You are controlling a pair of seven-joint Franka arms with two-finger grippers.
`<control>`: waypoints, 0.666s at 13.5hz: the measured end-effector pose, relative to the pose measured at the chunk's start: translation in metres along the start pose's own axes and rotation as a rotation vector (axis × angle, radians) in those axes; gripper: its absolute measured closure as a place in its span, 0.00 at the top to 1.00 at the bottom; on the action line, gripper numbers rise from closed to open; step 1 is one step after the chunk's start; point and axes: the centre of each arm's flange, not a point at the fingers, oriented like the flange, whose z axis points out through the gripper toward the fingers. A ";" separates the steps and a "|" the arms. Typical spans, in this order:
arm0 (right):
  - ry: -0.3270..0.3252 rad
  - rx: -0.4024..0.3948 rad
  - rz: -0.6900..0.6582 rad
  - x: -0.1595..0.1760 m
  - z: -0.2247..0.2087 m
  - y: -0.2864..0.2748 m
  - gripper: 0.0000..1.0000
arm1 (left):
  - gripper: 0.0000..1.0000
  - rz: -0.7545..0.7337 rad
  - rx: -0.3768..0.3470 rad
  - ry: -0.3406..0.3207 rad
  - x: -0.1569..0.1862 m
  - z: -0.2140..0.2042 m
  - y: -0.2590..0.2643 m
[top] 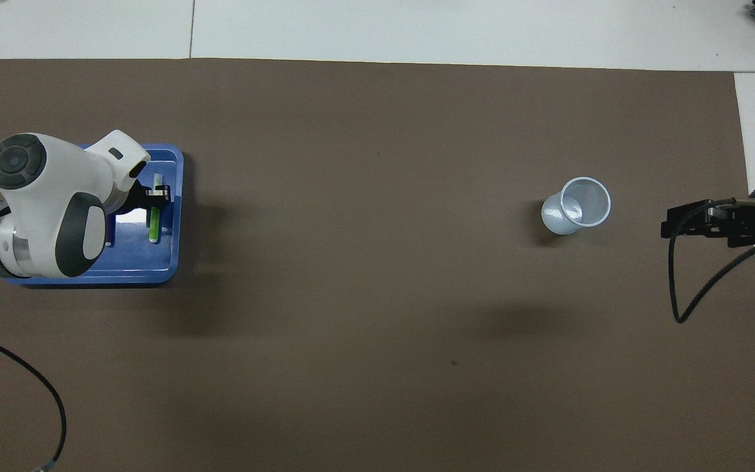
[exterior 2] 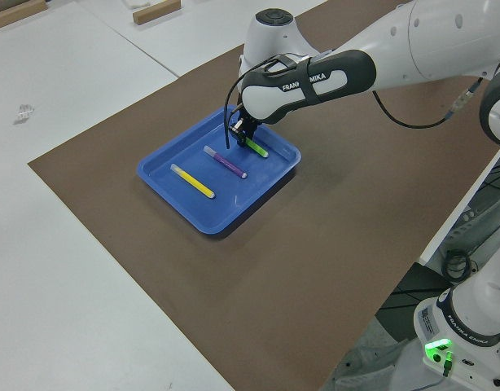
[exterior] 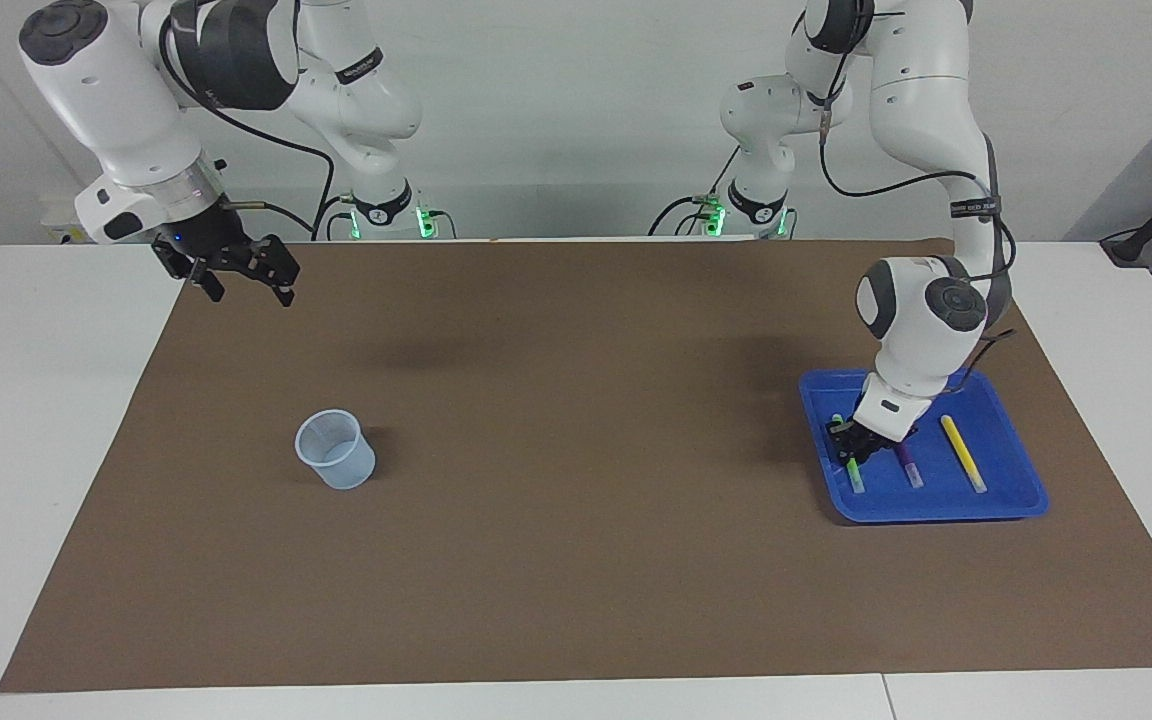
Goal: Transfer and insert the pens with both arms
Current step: 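Grasp the green pen with the left gripper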
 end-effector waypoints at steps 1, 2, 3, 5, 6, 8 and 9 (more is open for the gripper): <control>-0.001 0.000 0.000 0.000 0.000 0.000 1.00 | 0.22 0.001 0.000 0.000 0.000 0.000 0.001; -0.005 -0.001 0.000 0.000 0.001 0.000 1.00 | 0.17 0.001 0.000 0.000 0.000 0.000 0.001; -0.009 -0.001 -0.001 -0.001 0.001 0.000 1.00 | 0.17 0.001 0.000 -0.001 0.000 0.000 0.000; -0.012 -0.002 -0.001 -0.001 0.002 0.000 1.00 | 0.17 0.000 0.001 -0.005 0.000 -0.001 0.000; -0.012 -0.003 -0.001 -0.002 0.002 0.000 1.00 | 0.17 -0.003 0.005 -0.019 0.001 -0.002 -0.002; -0.012 -0.004 -0.002 -0.002 0.002 0.000 1.00 | 0.17 -0.009 0.013 -0.055 0.009 -0.017 -0.005; -0.011 -0.004 -0.002 -0.002 0.001 0.000 1.00 | 0.17 -0.011 0.017 -0.066 0.015 -0.029 -0.006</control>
